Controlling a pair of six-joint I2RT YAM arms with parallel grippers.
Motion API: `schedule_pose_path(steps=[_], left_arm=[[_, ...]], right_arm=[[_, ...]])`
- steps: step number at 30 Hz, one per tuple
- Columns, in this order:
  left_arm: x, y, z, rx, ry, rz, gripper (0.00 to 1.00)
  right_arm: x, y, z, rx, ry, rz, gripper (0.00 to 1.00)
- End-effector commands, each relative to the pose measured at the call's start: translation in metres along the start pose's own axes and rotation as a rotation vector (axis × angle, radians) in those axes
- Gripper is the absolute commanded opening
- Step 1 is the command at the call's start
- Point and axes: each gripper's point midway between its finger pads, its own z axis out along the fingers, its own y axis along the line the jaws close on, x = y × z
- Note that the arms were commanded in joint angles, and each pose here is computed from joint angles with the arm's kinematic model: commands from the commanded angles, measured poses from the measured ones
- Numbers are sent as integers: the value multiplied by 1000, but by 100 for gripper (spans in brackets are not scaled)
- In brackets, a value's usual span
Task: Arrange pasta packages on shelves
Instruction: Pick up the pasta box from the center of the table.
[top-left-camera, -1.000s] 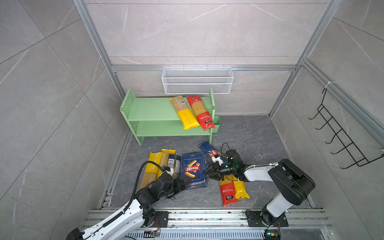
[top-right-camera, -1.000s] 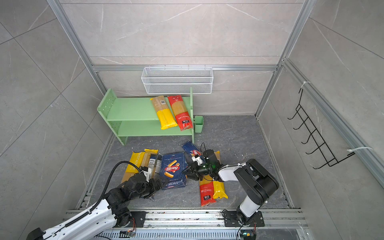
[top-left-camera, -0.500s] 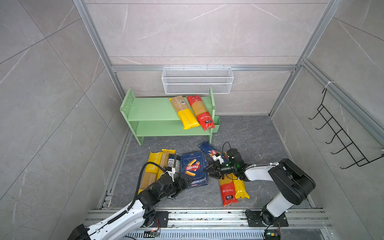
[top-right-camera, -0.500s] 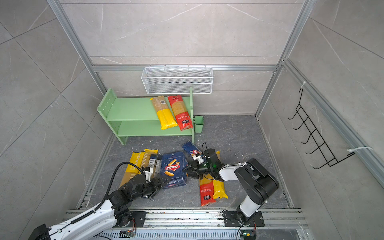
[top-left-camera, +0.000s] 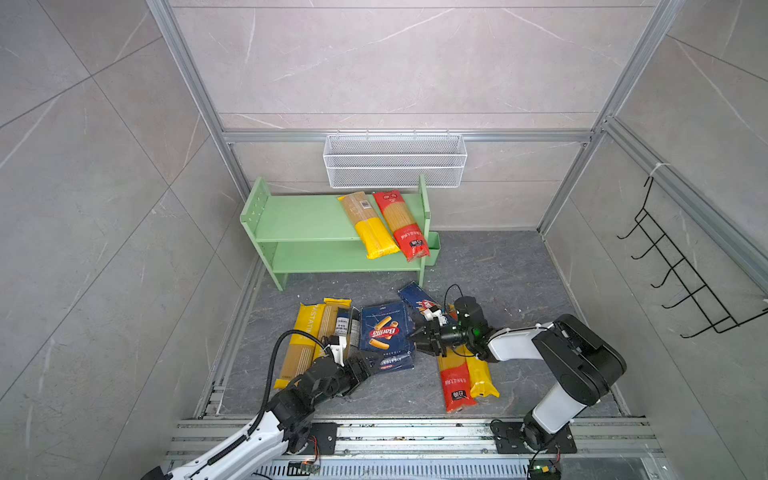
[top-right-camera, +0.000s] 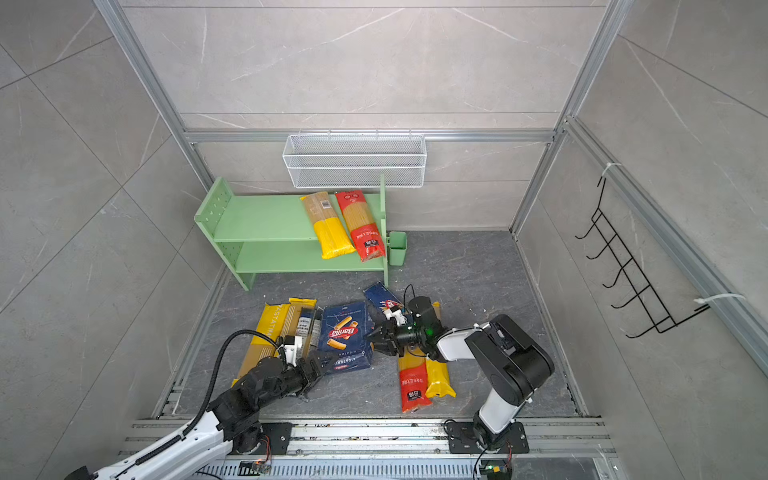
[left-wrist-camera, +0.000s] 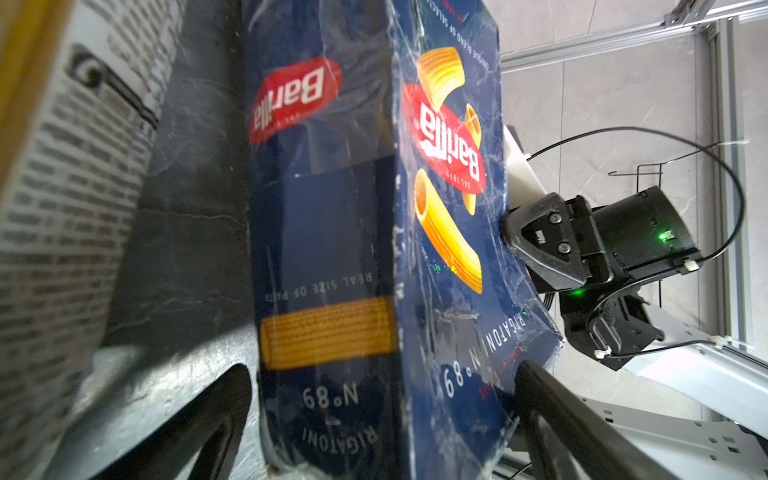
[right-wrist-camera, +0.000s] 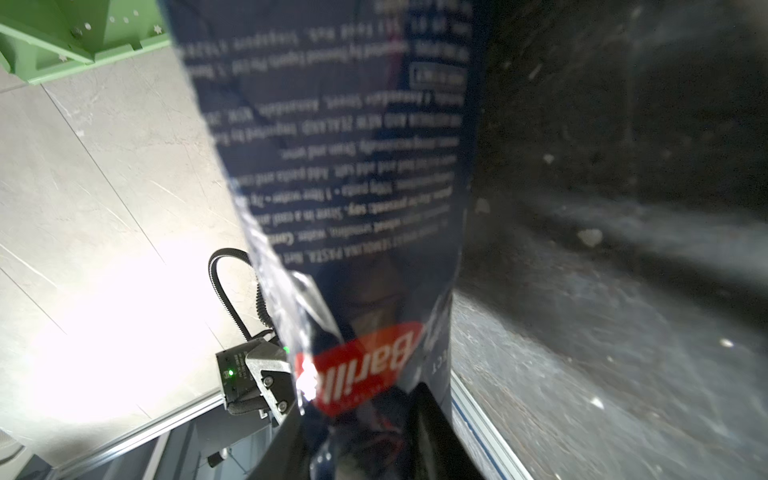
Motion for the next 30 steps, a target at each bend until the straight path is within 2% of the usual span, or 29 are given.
schedule_pose_path(steps=[1,8,20,30], left_arm=[[1,4,2,1,3,-4,100],[-5,-9,6,64,-21,11,100],[-11,-32,10,99,-19,72,100],[-21,-41,25,118,-8,68,100]], right_arm=[[1,43,-4,-132,30,-144,35],[2,39,-3,-126,42,-136,35],[2,18,0,-90,64,-110,34],[3,0,-3,-60,72,-89,34]])
